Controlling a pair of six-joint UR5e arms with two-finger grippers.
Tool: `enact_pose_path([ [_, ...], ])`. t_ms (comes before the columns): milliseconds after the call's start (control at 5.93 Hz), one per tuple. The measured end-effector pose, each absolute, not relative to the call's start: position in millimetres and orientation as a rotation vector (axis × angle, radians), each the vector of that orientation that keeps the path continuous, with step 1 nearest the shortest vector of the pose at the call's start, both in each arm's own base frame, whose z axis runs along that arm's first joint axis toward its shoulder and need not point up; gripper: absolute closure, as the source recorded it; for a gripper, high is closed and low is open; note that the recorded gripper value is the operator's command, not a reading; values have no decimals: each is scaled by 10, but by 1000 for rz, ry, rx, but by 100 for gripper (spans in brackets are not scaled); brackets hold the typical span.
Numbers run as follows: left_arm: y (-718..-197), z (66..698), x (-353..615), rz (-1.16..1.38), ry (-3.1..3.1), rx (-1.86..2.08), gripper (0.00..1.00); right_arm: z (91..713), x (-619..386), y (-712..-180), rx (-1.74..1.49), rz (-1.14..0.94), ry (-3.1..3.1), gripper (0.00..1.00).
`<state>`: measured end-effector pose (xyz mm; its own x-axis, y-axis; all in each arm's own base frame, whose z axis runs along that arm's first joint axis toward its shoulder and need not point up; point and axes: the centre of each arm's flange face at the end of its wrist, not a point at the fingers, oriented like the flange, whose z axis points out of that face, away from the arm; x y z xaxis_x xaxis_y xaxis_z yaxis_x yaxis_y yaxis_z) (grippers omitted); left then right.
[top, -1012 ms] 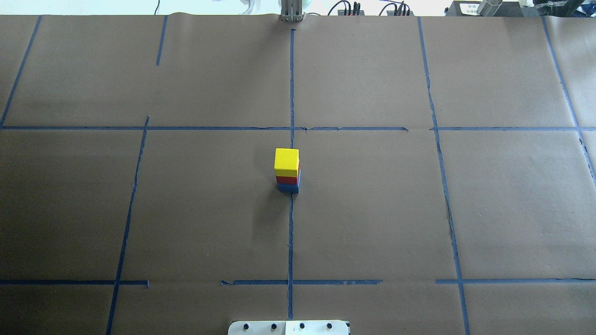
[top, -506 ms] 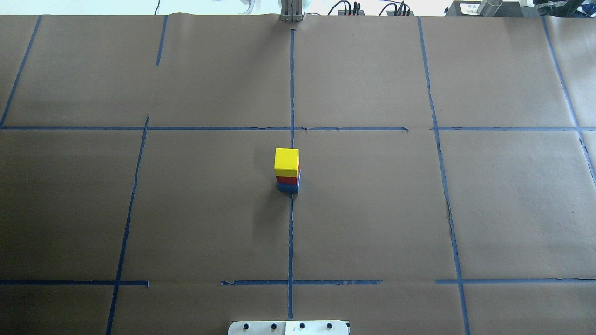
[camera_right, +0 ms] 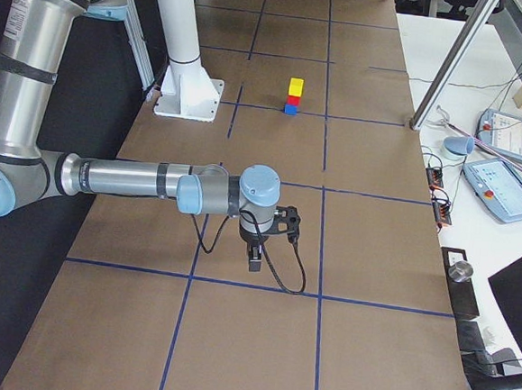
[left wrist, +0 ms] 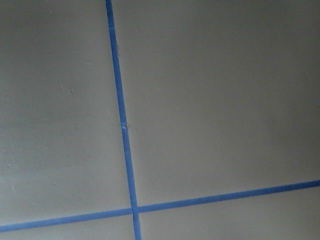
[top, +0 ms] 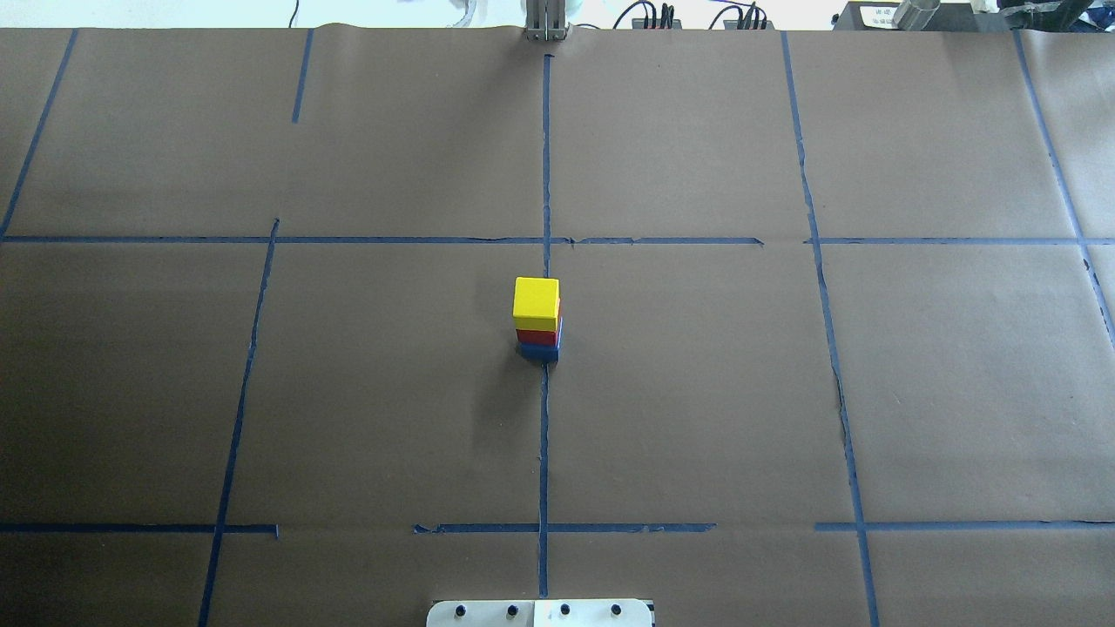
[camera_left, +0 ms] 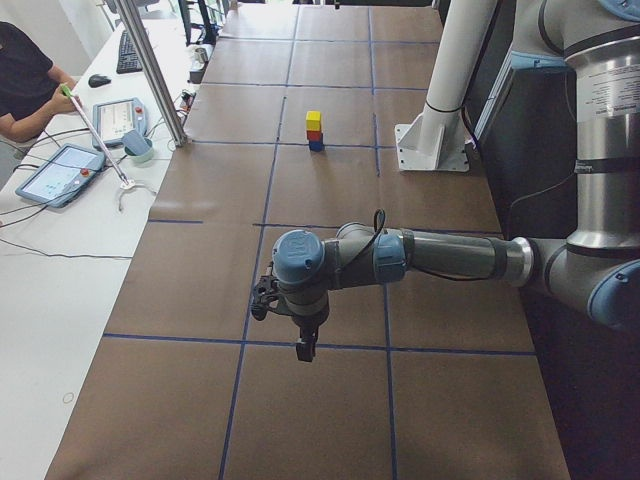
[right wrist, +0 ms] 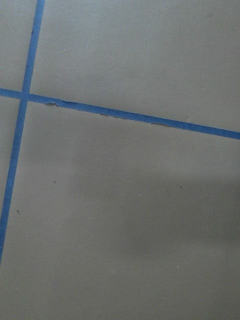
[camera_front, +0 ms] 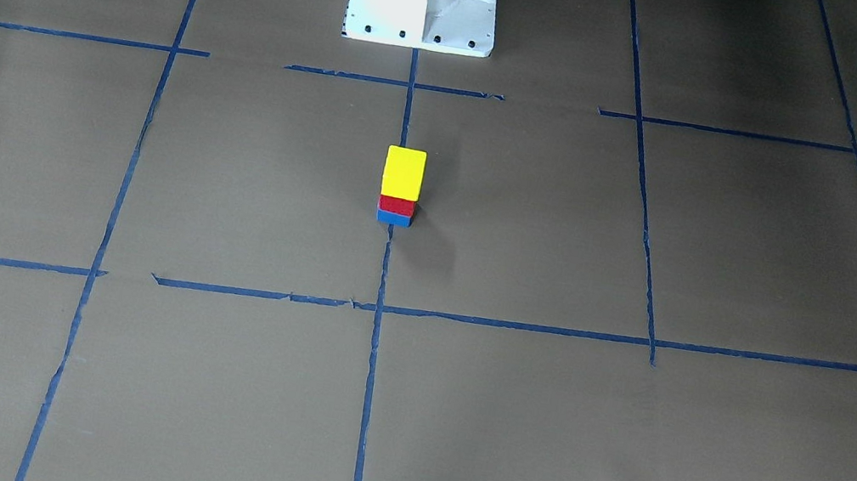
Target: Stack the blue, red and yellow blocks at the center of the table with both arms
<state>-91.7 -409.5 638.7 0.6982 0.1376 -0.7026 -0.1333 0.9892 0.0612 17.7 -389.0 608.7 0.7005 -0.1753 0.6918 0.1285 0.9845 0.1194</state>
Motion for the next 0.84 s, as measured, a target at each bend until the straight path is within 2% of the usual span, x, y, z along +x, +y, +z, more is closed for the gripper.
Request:
enact_pose_path([
  [843, -4133, 6443, -918, 158, 774, 21, 0, 6043, 163, -3935, 78, -186, -803, 0],
])
